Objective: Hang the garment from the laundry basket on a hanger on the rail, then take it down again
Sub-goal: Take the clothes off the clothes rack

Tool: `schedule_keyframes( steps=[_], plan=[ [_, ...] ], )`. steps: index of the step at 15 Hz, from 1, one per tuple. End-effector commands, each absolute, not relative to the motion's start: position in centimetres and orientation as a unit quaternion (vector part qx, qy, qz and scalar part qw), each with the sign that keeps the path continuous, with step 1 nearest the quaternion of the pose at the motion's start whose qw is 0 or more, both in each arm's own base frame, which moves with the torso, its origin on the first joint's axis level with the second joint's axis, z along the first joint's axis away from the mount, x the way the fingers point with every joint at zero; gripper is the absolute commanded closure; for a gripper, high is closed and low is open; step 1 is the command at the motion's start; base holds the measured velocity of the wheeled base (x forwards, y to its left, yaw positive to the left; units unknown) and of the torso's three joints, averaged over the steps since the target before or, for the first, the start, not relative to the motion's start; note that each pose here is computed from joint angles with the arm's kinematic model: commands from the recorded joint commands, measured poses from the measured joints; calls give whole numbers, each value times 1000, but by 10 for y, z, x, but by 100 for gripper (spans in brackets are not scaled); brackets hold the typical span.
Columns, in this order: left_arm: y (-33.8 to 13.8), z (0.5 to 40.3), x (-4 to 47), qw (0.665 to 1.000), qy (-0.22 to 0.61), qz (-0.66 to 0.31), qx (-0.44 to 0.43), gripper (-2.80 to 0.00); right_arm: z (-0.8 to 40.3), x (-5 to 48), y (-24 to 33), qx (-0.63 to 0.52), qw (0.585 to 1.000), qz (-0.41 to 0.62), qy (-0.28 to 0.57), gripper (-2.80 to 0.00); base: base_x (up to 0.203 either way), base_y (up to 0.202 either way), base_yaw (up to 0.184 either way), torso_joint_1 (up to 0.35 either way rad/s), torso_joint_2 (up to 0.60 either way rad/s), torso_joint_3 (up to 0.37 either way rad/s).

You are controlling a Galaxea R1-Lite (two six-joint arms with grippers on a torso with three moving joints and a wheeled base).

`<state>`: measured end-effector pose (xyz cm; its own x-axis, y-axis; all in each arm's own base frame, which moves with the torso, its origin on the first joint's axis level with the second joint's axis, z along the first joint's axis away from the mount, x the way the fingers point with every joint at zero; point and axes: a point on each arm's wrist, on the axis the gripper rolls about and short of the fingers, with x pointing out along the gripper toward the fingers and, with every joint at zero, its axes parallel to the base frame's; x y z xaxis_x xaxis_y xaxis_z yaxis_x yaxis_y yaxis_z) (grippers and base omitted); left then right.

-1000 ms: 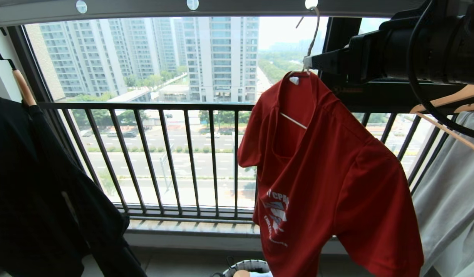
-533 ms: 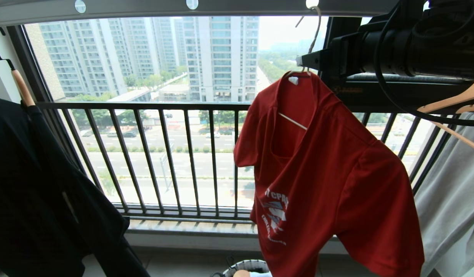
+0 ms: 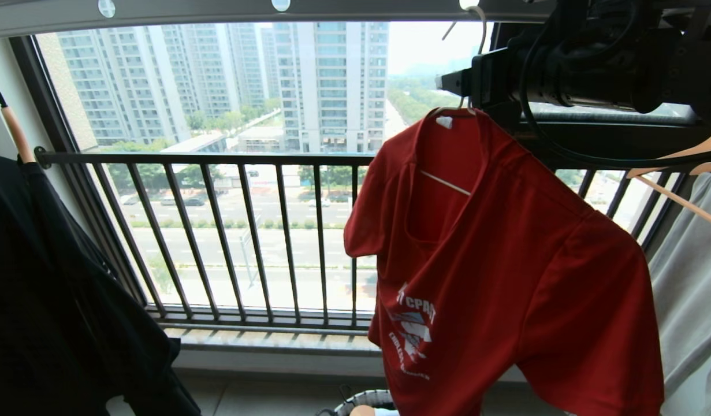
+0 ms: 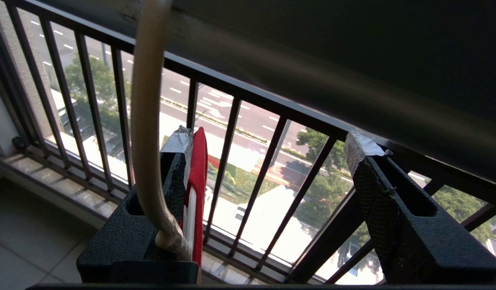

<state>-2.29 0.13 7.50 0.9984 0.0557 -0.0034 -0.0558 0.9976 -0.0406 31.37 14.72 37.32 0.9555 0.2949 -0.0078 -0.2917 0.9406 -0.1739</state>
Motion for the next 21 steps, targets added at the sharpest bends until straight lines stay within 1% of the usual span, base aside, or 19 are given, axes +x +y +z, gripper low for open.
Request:
schedule_keyframes(
  steps=[1,15,21],
  plan=[
    [1,75,-23,999,1,28,-21,0,369,319,149,-90,985,149,-4,0,0,0,0,0,0,0],
    [1,75,-23,999,1,28,-21,0,375,311,150,-85,987,135,-14,0,0,0,0,0,0,0],
    [1,75,-23,999,2,29,-21,0,382,295,162,-74,986,145,-43,0,0,0,0,0,0,0]
  ],
)
